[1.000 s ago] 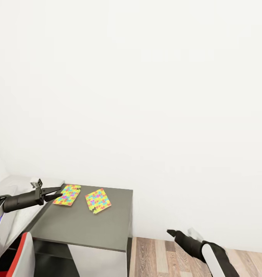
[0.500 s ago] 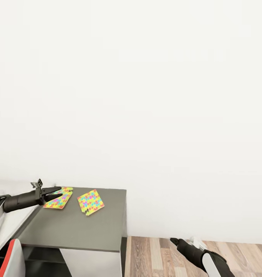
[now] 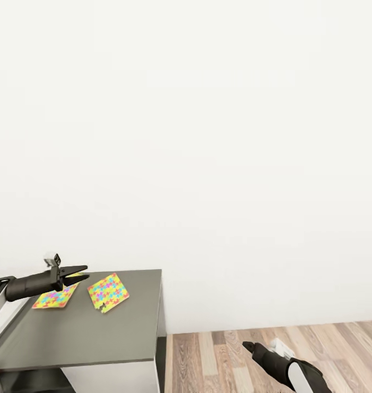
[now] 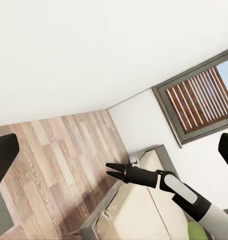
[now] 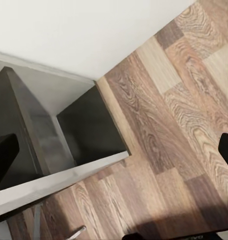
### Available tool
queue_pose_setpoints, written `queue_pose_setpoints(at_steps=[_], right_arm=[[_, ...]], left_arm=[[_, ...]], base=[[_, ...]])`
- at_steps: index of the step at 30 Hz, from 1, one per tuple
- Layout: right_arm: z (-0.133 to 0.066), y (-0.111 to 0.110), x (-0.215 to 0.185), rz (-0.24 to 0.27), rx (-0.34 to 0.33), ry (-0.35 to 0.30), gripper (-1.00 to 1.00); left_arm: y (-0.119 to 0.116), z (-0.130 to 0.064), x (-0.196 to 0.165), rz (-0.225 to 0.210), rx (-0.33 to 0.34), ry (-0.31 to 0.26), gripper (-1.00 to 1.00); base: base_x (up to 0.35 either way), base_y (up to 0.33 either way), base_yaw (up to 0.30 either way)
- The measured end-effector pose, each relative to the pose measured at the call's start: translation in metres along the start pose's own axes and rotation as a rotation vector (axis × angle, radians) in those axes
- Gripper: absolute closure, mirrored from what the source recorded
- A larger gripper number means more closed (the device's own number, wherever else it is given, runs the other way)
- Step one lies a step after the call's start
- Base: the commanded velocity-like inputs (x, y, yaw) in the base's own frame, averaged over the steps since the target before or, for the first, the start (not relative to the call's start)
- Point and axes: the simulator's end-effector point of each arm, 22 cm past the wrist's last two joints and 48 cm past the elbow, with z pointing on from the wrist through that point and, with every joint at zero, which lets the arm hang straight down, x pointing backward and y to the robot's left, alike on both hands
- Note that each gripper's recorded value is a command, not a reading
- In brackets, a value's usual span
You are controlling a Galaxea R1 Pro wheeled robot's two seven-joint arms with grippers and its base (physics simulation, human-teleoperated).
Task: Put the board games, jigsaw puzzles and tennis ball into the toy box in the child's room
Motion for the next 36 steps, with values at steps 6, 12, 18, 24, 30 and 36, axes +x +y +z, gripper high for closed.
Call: queue_pose_setpoints(at_steps=[6, 12, 18, 24, 30, 36], right_arm=[[0.001, -0.001, 0.001, -0.002, 0.004, 0.002, -1.0], [0.001, -0.002, 0.001, -0.003, 0.005, 0.0, -1.0], [0.001, -0.001, 0.001, -0.006, 0.004, -0.004, -1.0], [0.001, -0.001, 0.001, -0.007, 0.005, -0.005, -1.0], [0.001, -0.002, 0.0, -0.008, 0.006, -0.005, -1.0], [0.001, -0.002, 0.001, -0.004, 0.006, -0.005, -1.0]], left_arm=[[0.001, 0.001, 0.001, -0.004, 0.0, 0.002, -1.0], [0.002, 0.001, 0.001, -0.006, -0.001, 0.002, -1.0], [0.001, 0.003, 0.002, -0.006, 0.004, 0.003, -1.0], [0.001, 0.005, 0.002, -0.009, 0.006, 0.004, -1.0], [0.001, 0.008, 0.004, -0.011, 0.01, 0.008, -1.0], [0.0, 0.012, 0.006, -0.014, 0.016, 0.011, -1.0]], base=[[0.11, 0.064, -0.162], [0.082, 0.042, -0.022], [0.057, 0.122, -0.002], [0.092, 0.076, 0.0], [0.012, 0.01, 0.045], [0.136, 0.053, 0.153]])
